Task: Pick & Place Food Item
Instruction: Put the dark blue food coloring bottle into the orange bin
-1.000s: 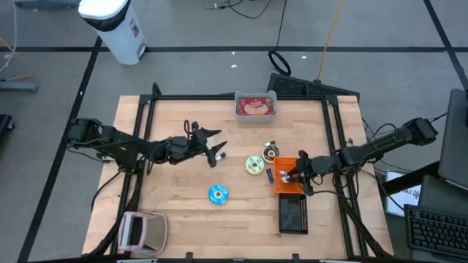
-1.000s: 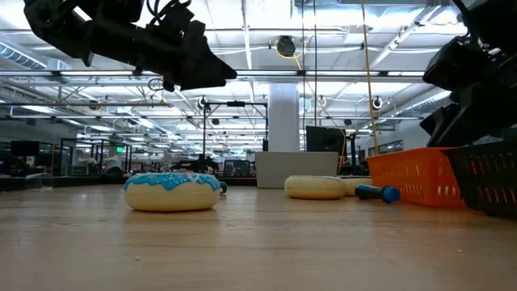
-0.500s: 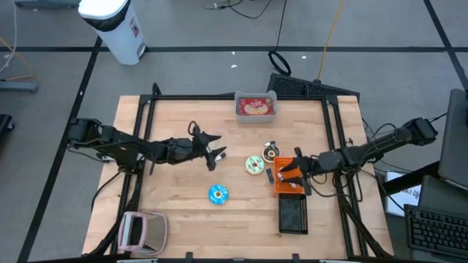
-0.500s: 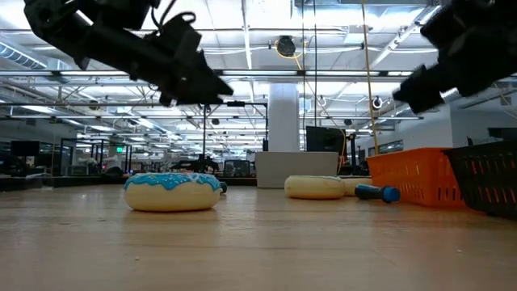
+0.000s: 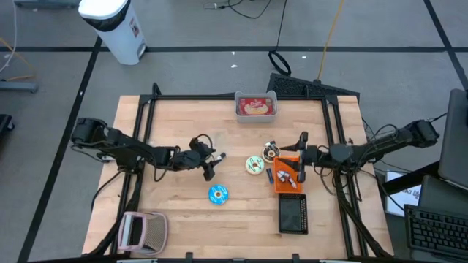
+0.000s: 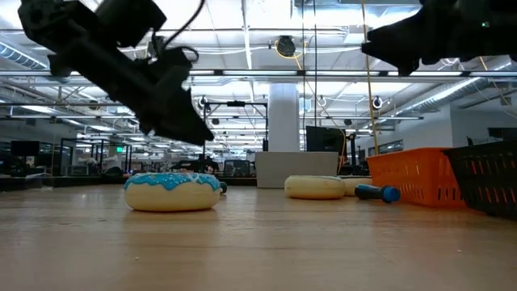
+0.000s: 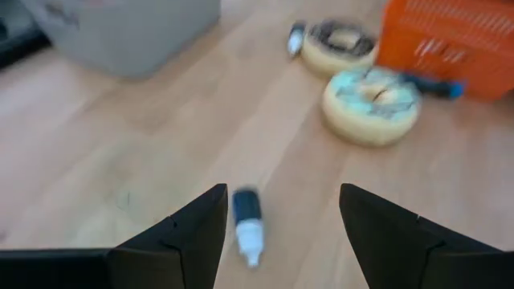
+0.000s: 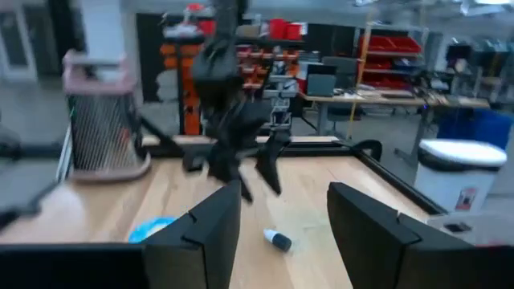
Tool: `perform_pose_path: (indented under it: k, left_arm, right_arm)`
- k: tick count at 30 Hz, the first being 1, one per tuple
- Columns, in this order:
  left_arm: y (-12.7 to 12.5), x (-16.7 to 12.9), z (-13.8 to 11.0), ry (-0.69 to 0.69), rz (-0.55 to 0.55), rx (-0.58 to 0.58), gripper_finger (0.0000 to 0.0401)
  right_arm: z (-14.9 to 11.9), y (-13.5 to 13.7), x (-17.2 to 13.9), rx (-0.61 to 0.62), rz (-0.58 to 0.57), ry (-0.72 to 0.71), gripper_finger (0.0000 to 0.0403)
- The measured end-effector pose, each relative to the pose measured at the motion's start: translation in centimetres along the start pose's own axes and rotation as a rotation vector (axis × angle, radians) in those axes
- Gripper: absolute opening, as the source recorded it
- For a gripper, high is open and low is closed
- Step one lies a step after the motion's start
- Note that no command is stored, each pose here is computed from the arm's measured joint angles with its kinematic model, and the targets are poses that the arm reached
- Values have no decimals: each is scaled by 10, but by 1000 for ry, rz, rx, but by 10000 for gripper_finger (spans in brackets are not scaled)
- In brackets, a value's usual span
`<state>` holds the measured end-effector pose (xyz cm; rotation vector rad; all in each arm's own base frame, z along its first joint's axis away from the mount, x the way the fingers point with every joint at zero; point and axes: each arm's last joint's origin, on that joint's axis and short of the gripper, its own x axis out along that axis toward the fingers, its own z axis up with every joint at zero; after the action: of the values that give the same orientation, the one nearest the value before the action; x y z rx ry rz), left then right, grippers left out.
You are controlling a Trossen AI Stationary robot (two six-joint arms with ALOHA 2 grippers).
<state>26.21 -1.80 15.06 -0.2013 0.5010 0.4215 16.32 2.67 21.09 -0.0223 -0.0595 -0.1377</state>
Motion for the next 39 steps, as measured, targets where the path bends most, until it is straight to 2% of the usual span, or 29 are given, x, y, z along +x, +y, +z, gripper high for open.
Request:
perform_pose_path:
  k: [2,7,15,22,29,33,39]
  left_arm:
    - [2,7,-7,33,25,-5,241]
    - [8,22,-17,51,117,-18,241]
    - [10,38,-27,74,74,-37,241]
    - [11,49,-43,121,105,-11,241]
    - [11,53,-47,124,117,-1,238]
    - [11,53,-48,127,110,16,201]
    - [11,53,-48,130,100,20,103]
  right_arm:
    - [0,-4,1,37,-8,-1,172]
    - [-2,-10,3,43,-4,17,174]
    - [-3,-11,4,33,-4,24,169]
    - [-3,-11,4,16,-5,28,169]
    - [-3,-11,4,12,-5,29,165]
    - [-3,-11,4,12,-6,29,164]
    - [-3,-11,4,15,-6,29,164]
